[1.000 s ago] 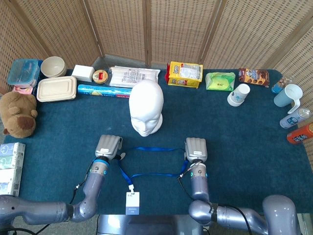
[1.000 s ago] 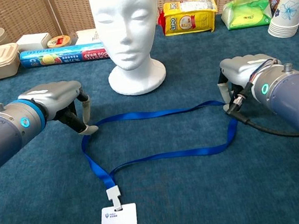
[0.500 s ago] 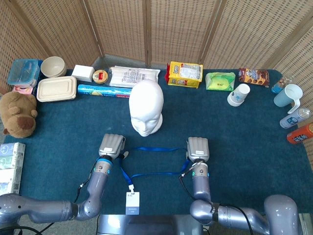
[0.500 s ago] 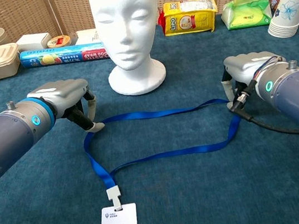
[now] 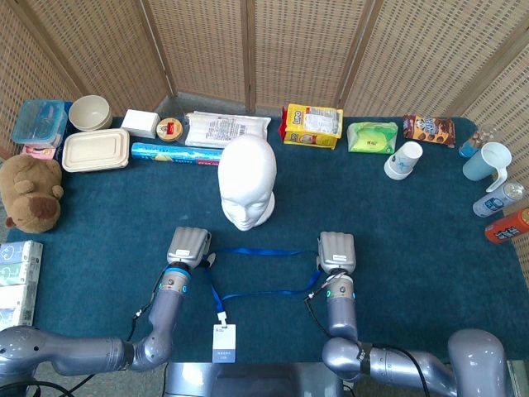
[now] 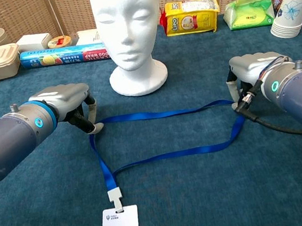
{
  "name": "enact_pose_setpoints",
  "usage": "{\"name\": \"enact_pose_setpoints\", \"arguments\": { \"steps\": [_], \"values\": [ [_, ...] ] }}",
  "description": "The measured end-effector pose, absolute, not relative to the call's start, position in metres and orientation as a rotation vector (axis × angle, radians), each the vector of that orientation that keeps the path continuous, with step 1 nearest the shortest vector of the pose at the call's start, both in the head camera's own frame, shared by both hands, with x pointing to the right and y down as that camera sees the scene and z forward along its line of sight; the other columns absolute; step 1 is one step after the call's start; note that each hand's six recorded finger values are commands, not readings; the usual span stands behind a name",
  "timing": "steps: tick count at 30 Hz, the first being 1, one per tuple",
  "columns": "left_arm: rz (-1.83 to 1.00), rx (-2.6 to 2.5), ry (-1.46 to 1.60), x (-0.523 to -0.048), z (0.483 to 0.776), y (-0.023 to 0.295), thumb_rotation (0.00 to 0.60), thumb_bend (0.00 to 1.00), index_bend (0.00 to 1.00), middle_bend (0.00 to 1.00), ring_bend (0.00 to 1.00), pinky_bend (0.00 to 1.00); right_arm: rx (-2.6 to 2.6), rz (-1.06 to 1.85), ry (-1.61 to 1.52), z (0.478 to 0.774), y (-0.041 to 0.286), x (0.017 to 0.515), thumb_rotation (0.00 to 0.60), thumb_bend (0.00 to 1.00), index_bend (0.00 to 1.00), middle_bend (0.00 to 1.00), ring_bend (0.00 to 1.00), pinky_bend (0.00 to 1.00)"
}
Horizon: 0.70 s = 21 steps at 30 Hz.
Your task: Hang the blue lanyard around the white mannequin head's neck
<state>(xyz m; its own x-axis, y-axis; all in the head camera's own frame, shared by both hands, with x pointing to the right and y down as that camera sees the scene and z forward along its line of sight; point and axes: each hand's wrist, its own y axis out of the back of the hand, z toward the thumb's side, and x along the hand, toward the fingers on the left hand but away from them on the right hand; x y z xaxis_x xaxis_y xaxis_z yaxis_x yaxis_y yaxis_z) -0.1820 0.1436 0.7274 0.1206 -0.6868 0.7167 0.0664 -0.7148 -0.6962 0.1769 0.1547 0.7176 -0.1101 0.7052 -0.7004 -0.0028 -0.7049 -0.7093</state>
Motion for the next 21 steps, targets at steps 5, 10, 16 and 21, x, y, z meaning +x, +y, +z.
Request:
{"name": "enact_pose_setpoints", "arguments": {
  "steps": [5, 10, 16, 21],
  "values": [
    [-1.658, -1.819, 0.598, -0.181, 0.728, 0.144, 0.479, 0.4, 0.63, 1.0, 1.0, 1.0, -1.667, 1.871, -0.778, 0.718, 0.154, 0.179, 0.6, 0.45, 0.64, 0.92, 1.0, 1.0],
    [-1.661, -1.822, 0.615, -0.182, 0.728, 0.143, 0.48, 0.41, 0.67, 1.0, 1.0, 1.0, -1.666, 1.874, -0.786, 0.717, 0.154, 0.181, 0.6, 0.45, 0.64, 0.92, 1.0, 1.0],
    [-1.656, -1.807, 0.632, -0.185, 0.726, 0.141, 0.485, 0.41, 0.69, 1.0, 1.0, 1.0, -1.69, 1.86, -0.798, 0.713, 0.154, 0.179, 0.6, 0.45, 0.64, 0.92, 1.0, 1.0],
    [-1.65, -1.785, 0.635, -0.193, 0.722, 0.142, 0.483, 0.41, 0.69, 1.0, 1.0, 1.0, -1.734, 1.815, -0.822, 0.704, 0.155, 0.174, 0.6, 0.45, 0.64, 0.93, 1.0, 1.0]
  ]
}}
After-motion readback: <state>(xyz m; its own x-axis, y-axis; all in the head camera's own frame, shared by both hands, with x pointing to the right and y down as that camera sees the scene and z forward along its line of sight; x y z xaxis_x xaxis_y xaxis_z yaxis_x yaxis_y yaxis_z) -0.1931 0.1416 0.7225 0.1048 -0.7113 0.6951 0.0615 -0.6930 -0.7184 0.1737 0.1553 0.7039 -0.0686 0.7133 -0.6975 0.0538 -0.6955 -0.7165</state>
